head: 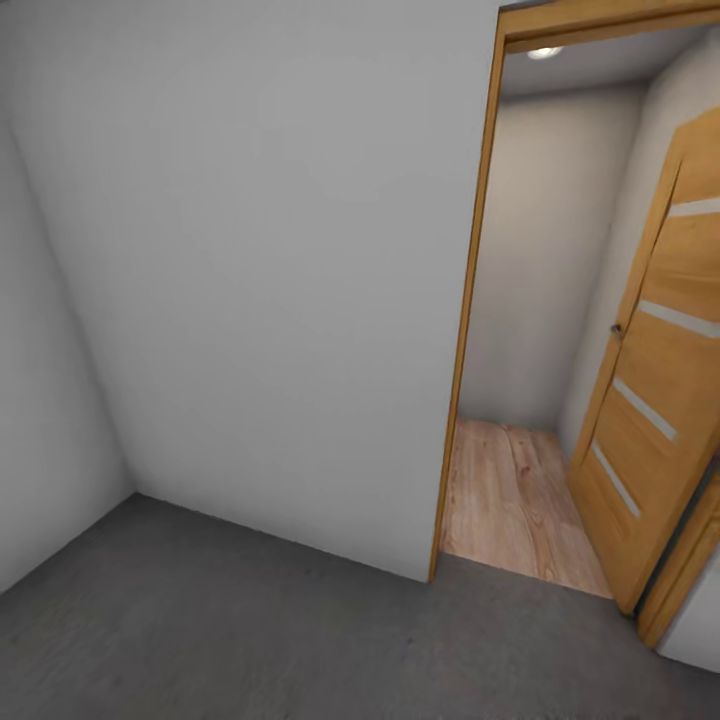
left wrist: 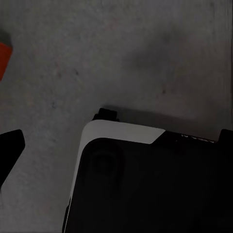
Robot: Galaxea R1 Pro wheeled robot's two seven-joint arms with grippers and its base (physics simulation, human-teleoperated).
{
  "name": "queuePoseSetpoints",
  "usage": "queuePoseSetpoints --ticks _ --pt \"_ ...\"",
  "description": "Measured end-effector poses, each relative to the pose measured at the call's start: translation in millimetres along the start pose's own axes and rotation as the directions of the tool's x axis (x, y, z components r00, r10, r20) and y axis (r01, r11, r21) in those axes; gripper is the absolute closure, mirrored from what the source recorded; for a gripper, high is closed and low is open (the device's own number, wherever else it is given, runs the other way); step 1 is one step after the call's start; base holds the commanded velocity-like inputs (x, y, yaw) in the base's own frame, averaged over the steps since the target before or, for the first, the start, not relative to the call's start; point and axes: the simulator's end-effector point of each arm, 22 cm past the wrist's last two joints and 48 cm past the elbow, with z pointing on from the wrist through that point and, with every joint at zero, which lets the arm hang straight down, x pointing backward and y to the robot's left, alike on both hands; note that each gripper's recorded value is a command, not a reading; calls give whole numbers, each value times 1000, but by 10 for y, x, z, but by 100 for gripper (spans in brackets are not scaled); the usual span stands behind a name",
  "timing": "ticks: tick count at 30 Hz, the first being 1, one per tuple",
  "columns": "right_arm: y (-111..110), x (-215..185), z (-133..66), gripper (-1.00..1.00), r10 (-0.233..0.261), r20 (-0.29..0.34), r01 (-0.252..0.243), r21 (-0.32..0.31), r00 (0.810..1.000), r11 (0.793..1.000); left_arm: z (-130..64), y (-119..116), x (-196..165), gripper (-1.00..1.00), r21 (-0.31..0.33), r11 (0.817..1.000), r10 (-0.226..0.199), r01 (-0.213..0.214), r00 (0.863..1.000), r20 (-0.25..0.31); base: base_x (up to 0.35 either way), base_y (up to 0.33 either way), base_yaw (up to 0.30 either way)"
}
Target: Move the two storage containers from the living room to the garage. In the garage, place one container on the floor and stack the other container on top of it (either order is fine).
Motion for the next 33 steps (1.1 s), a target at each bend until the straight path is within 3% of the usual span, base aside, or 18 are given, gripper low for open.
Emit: queuePoseSetpoints --ticks 33 --pt "-3 -45 -4 -100 1 11 -1 1 1000 1000 -11 -19 -42 -100 4 1000 1 -1 1000 11 0 0 -300"
